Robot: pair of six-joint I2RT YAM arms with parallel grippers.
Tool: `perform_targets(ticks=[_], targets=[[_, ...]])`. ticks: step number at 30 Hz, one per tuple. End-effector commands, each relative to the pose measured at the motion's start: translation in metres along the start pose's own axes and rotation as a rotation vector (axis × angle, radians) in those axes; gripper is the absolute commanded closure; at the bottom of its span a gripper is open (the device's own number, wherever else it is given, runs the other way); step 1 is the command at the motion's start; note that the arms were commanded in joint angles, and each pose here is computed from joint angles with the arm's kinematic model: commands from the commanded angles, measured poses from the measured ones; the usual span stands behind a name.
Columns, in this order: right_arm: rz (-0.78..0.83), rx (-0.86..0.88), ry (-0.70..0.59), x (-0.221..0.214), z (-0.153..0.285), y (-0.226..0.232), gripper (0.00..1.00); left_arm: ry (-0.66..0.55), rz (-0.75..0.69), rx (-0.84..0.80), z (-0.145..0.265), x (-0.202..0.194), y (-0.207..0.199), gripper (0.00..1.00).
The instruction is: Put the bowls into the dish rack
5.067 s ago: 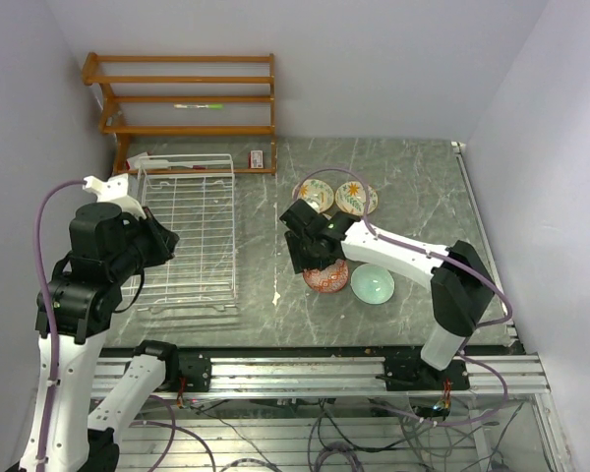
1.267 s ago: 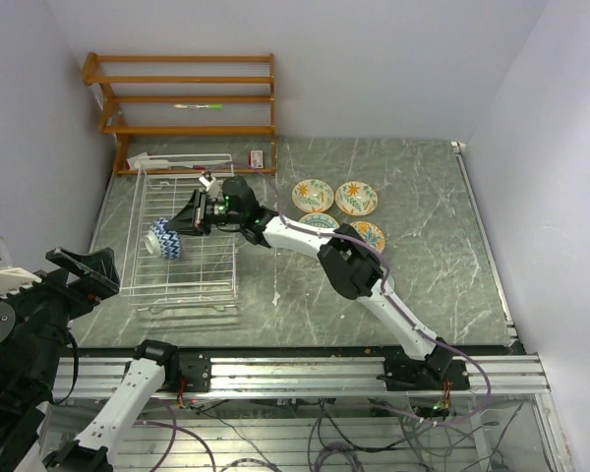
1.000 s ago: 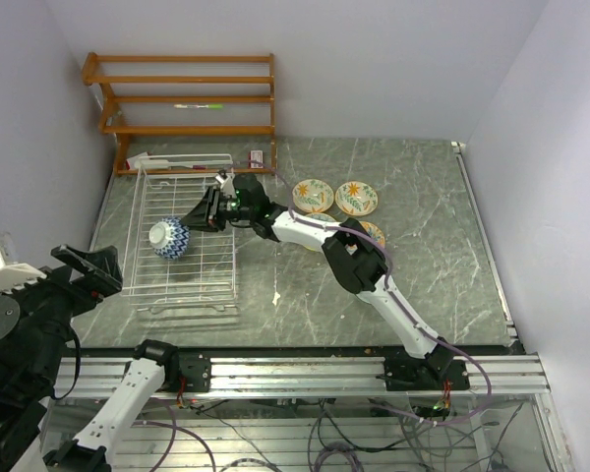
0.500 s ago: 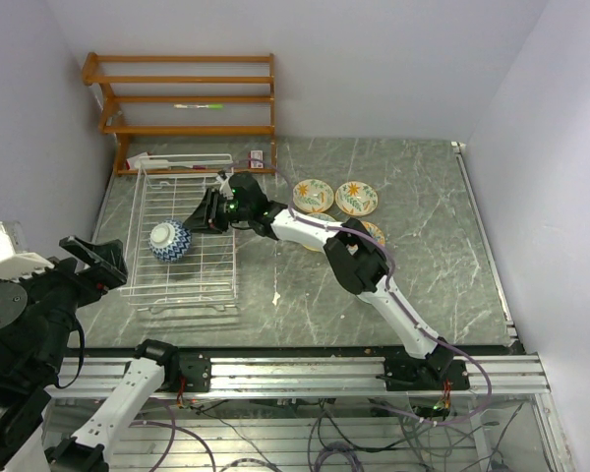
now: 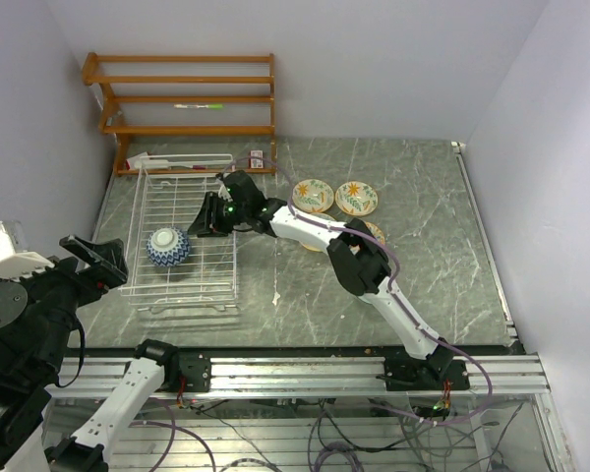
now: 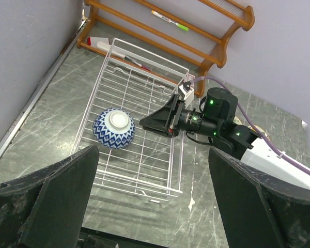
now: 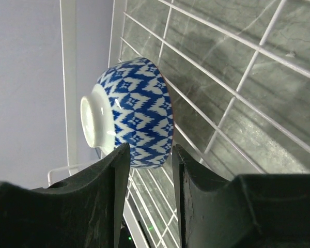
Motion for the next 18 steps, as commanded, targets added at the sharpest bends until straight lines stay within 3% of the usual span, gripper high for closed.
perform_targets(ticks=[1, 7, 9, 18], targets=[[0.087, -0.054, -0.03, 0.0, 0.016, 0.017, 0.62, -0.015, 0.025, -0.015, 0.0, 0.004, -0.003, 0.01], [0.214, -0.068, -0.097, 0.009, 0.023, 0.046, 0.6, -0.006, 0.04, -0.021, 0.001, 0.001, -0.003, 0.01], [0.248, -0.049, -0.118, 0.014, 0.023, 0.056, 0.54, -0.002, 0.046, -0.018, 0.001, -0.001, -0.003, 0.01], [0.275, 0.034, -0.143, 0.024, -0.001, 0.062, 0.5, 0.016, 0.058, -0.01, 0.0, -0.004, -0.003, 0.01]])
Point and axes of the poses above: each gripper's point midway between its finger pads, its own z axis back along the fingers, its own y axis along the line the jaws close on, x = y × z, the point moved 2 cm from there along z, back along the fingers, and after that the axes turned 6 degrees about -z, right-handed, at the moved point
